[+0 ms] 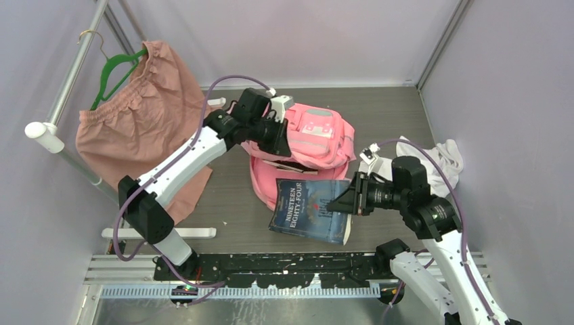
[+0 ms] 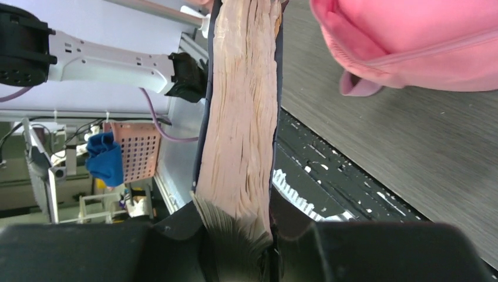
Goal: Pack the student bag
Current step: Place the book in the student bag.
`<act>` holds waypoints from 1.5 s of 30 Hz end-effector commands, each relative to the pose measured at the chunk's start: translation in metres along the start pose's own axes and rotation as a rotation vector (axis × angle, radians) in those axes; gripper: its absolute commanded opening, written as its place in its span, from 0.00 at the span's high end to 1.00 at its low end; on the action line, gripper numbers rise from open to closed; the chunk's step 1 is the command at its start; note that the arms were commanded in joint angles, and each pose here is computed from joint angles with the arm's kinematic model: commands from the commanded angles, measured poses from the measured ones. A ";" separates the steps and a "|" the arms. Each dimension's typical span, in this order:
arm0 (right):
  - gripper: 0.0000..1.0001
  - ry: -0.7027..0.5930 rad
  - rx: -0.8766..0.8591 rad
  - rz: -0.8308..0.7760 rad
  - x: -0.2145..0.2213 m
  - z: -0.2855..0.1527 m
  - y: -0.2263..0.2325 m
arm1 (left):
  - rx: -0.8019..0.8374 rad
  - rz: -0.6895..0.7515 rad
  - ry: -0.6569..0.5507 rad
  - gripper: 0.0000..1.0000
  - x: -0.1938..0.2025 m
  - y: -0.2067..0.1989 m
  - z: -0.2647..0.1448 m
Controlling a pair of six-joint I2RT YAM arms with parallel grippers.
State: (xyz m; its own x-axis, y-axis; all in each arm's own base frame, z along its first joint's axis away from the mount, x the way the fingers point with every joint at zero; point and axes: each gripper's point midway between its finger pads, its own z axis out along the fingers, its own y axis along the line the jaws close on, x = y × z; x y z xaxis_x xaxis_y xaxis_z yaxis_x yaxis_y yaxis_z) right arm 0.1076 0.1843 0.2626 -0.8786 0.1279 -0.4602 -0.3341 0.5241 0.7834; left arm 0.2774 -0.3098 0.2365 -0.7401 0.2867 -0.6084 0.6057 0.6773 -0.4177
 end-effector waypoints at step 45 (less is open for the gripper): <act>0.99 -0.877 0.039 0.429 -0.169 0.034 -0.077 | 0.409 0.022 -0.234 1.00 -0.064 -0.101 -0.049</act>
State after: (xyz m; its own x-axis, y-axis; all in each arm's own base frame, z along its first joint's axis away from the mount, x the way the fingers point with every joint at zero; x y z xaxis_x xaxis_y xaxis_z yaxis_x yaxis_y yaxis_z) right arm 0.2489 0.1702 0.1849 -0.5823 0.7889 -0.1965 0.2028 0.3751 0.9045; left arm 0.2724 -0.3558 0.2846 -0.7419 0.1779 -0.6465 0.6300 0.5150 -0.5812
